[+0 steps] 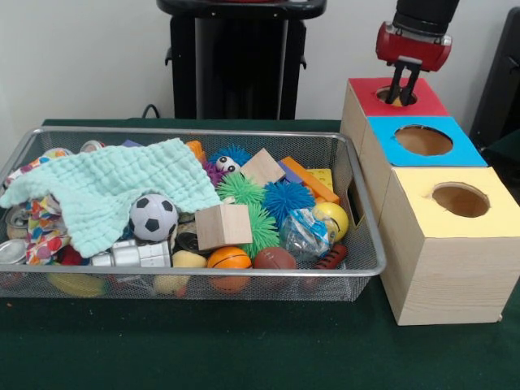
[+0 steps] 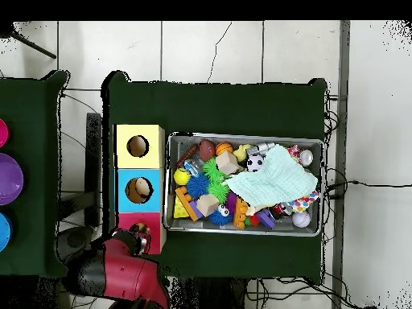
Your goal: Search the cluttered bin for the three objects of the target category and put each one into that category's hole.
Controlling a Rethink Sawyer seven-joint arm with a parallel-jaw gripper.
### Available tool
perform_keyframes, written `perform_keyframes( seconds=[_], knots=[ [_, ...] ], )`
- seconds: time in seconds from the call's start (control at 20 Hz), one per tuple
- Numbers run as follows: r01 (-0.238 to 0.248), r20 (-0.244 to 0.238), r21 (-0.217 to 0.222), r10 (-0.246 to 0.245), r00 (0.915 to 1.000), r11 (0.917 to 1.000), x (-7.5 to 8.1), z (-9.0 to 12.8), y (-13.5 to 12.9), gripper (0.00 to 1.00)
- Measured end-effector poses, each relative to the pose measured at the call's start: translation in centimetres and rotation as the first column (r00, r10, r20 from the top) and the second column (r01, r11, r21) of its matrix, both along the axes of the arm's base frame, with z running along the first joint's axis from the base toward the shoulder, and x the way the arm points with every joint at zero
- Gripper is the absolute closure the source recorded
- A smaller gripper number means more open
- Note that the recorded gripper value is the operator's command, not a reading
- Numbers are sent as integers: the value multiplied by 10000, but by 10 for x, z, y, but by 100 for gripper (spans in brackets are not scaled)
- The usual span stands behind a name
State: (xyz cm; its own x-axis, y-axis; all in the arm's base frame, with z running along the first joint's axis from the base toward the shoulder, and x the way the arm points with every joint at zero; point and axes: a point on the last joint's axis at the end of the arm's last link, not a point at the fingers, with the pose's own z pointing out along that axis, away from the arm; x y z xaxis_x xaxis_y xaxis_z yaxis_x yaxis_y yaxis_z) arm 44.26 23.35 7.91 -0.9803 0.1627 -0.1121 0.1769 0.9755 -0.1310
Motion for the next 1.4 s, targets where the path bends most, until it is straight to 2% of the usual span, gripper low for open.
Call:
perform_keyframes(
  seconds=[0.35, 0.4, 0.55, 1.0, 1.2, 1.4],
  knots=[
    [20, 19, 1, -20, 10000, 10000, 1, 2, -1, 100],
    [22, 22, 0, -22, 10000, 10000, 1, 2, -1, 0],
    [16, 21, 11, -16, 10000, 10000, 1, 2, 0, 0],
    [-203, 232, -322, 210, 9995, 9993, -6, 14, 1, 0],
    [-176, 305, -417, 189, 9994, 9990, -4, 23, -2, 0],
    [-42, 163, -434, 49, 9999, 9990, -3, 30, -7, 0]
  ],
)
